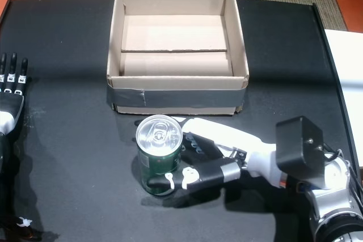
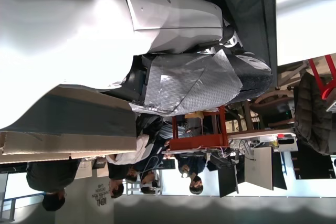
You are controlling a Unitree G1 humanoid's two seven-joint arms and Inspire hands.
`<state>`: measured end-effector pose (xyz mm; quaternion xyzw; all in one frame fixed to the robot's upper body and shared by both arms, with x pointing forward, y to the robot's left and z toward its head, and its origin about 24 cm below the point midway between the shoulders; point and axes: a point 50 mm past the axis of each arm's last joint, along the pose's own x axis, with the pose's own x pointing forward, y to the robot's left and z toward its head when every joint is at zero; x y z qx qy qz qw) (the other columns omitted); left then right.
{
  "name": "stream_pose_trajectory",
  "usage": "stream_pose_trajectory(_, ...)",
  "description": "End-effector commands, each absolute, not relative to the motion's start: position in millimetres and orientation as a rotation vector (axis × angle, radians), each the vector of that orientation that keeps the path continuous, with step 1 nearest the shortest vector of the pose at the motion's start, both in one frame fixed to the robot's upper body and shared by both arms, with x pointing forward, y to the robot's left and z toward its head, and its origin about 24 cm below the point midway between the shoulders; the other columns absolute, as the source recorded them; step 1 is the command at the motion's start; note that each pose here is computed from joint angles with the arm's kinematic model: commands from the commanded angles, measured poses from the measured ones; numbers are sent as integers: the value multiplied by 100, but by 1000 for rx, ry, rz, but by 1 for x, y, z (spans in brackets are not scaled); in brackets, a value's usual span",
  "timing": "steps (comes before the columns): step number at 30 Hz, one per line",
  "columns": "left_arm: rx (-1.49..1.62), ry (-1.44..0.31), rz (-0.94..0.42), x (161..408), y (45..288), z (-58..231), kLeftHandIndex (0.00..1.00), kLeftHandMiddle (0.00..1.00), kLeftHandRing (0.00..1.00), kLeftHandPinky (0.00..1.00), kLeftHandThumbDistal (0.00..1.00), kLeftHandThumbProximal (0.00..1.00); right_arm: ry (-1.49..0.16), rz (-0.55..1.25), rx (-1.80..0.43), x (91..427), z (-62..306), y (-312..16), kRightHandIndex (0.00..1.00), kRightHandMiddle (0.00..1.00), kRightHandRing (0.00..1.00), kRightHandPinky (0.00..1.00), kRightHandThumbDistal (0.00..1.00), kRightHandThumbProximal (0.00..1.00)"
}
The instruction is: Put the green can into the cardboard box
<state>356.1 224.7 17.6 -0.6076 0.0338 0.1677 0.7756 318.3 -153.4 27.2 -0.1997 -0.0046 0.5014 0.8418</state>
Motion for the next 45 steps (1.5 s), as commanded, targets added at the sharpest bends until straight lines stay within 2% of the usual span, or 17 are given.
stream_pose_trajectory(1,-1318,84,382,352,227,12,66,67,76,89,0,100,1,1074,-406,320,27,-148,90,92,95,98,100,53)
stream_pose_trajectory(9,-1325,76,374,352,226,11,68,69,79,90,0,100,32,1117,-361,327,30,-127,85,87,91,94,100,44)
stream_pose_trajectory(12,-1332,72,372,352,226,11,67,68,77,88,0,100,23,1103,-364,328,29,-116,81,81,83,86,100,42)
stream_pose_trajectory(15,-1326,74,372,352,226,12,67,68,77,89,0,99,31,1106,-347,328,28,-106,76,73,74,75,100,33)
stream_pose_trajectory(18,-1330,72,374,352,226,12,66,68,77,89,0,99,36,1104,-351,327,25,-100,63,61,61,64,100,25)
stream_pose_trajectory(19,-1331,70,372,352,226,12,67,68,77,89,0,99,35,1098,-356,326,24,-99,52,52,54,57,85,20)
stream_pose_trajectory(20,-1332,70,373,352,226,12,67,68,77,89,0,98,21,1085,-369,326,23,-98,37,39,43,48,63,13)
stream_pose_trajectory(22,-1330,70,374,352,226,13,67,68,77,91,0,99,-24,1054,-414,325,24,-97,21,22,26,35,39,2)
stream_pose_trajectory(25,-1325,73,380,353,225,13,68,69,77,92,0,100,-87,1007,-475,323,25,-96,10,9,10,19,4,0)
stream_pose_trajectory(26,-1325,72,380,353,225,13,68,69,78,92,0,100,-99,995,-476,323,25,-96,9,7,9,17,1,0)
stream_pose_trajectory(28,-1325,68,377,353,226,14,68,69,77,90,0,100,-120,944,-463,324,25,-96,1,1,1,16,0,11)
stream_pose_trajectory(30,-1332,66,378,353,225,14,67,68,75,88,0,97,-167,896,-433,323,28,-95,0,0,0,15,0,22)
stream_pose_trajectory(33,-1327,66,379,354,225,14,65,67,75,89,0,96,-194,843,-369,323,30,-96,0,2,3,15,0,64)
stream_pose_trajectory(35,-1324,66,377,354,224,14,65,67,76,90,0,97,-156,843,-272,326,30,-98,3,8,8,15,0,80)
stream_pose_trajectory(37,-1325,65,375,354,224,14,67,69,78,90,0,98,-136,847,-231,328,30,-100,8,15,16,16,0,76)
stream_pose_trajectory(41,-1328,67,371,354,223,14,66,68,78,89,0,100,-144,841,-248,330,33,-101,12,20,25,18,0,65)
stream_pose_trajectory(45,-1338,60,357,353,223,13,67,69,79,91,0,99,-240,828,-287,332,46,-100,9,16,23,16,0,81)
